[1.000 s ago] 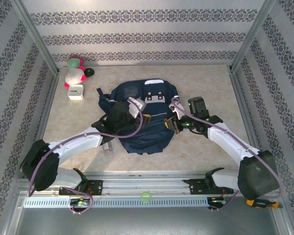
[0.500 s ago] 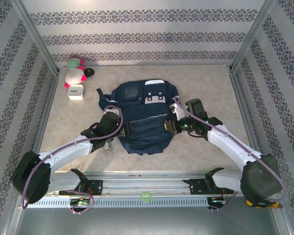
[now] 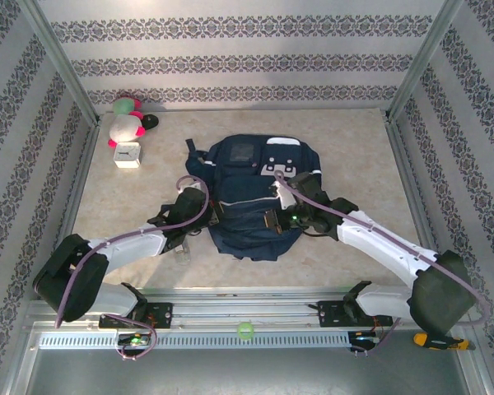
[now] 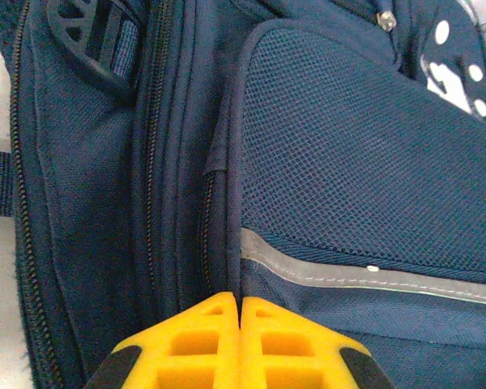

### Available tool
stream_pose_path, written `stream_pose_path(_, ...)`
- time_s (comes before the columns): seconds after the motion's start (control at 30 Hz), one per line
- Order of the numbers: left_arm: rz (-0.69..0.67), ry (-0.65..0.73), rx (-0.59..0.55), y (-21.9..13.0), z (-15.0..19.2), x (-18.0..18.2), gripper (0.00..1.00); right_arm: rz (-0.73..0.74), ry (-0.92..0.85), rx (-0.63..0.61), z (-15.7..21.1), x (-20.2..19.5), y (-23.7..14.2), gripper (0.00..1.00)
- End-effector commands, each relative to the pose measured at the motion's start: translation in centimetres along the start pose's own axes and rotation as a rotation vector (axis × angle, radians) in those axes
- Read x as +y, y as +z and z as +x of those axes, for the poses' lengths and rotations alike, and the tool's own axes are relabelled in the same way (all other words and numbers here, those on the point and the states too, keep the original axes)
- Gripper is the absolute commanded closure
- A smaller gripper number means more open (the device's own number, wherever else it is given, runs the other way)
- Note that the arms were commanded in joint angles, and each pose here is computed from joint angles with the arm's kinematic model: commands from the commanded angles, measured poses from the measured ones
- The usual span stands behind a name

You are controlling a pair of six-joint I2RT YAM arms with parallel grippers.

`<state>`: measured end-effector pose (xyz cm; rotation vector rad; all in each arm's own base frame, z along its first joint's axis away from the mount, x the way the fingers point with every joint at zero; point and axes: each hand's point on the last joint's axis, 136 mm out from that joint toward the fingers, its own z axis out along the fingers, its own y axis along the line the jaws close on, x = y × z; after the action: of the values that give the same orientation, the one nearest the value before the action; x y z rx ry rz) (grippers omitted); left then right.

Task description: Pack the student bag

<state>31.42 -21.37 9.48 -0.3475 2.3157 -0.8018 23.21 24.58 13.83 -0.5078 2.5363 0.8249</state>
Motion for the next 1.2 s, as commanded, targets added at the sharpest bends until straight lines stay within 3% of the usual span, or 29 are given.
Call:
stream_pose_path(0.0, 0.229, 0.012, -0.041, -0.7, -1.3, -6.6, 0.97, -0.060, -0.002, -0.034, -1.9, 3.5, 0.5, 1.00)
stream_pose_path(0.37, 0.242, 0.040, -0.058, -1.0, -1.2, -7.5, 0.97, -0.074, -0.004, -0.026, -4.8, 6.2, 5.5, 1.00)
stream_pose_path(0.5, 0.225, 0.046, -0.076, -1.2, -1.4, -7.1, 0.97, -0.091, -0.008, -0.021, -5.2, 6.8, 6.6, 0.87)
stream_pose_path(0.63, 0.185, 0.056, -0.078, -1.4, -1.3, -6.3, 0.93, -0.093, -0.024, 0.006, -4.1, 6.9, 5.3, 0.68)
stream_pose_path(0.77, 0.140, 0.071, -0.040, -1.2, -0.7, -5.6, 0.80, -0.104, -0.123, 0.076, -0.9, 6.3, 2.7, 0.54)
stream_pose_path(0.87, 0.153, 0.076, -0.023, -1.4, -0.3, -5.7, 0.73, -0.101, -0.204, 0.085, 0.4, 5.6, 0.6, 0.50)
stream_pose_path(1.03, 0.152, 0.128, -0.029, -2.9, -0.7, -6.0, 0.64, -0.060, -0.333, -0.003, -0.7, 4.5, -2.6, 0.48)
stream_pose_path(1.17, 0.128, 0.170, -0.005, -4.5, -0.7, -5.9, 0.60, 0.021, -0.589, -0.039, -0.7, 2.8, -3.6, 0.47)
